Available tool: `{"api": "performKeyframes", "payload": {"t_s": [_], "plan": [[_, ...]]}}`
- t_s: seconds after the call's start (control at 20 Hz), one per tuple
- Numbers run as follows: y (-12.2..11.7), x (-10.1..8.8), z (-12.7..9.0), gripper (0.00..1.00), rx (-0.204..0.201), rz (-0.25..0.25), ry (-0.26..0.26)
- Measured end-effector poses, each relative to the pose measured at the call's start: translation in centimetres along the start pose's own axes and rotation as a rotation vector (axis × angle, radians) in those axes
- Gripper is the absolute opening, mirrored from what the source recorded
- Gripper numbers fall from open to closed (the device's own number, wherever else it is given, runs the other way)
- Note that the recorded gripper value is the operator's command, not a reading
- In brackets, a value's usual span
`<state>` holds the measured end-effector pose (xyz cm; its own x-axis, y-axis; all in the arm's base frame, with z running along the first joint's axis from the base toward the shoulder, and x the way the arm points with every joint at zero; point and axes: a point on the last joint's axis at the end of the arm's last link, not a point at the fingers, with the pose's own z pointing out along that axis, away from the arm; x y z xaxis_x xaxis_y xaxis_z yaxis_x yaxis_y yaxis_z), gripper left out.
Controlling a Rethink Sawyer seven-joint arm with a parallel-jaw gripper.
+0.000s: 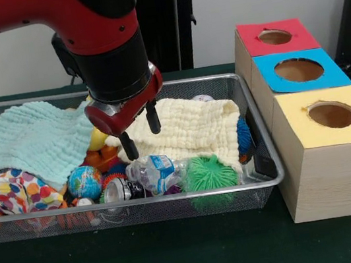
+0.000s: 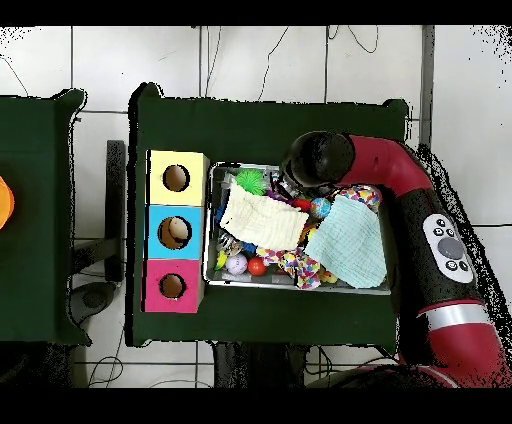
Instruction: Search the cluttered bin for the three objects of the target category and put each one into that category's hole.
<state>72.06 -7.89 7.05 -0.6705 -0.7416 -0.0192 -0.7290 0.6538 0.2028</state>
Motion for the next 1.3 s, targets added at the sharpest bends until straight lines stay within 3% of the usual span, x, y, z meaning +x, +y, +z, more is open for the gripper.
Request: {"api": "performKeyframes", "payload": {"t_s": [0.7, 1.1, 1.3], "plan": [[-0.1, -0.5, 1.2, 1.00, 0.080, -0.013, -0.069], [0.2, 0.1, 1.8, 1.00, 0.079, -0.015, -0.071], [-0.1, 1.4, 1.9, 1.00, 0.069, 0.000, -0.070]]}}
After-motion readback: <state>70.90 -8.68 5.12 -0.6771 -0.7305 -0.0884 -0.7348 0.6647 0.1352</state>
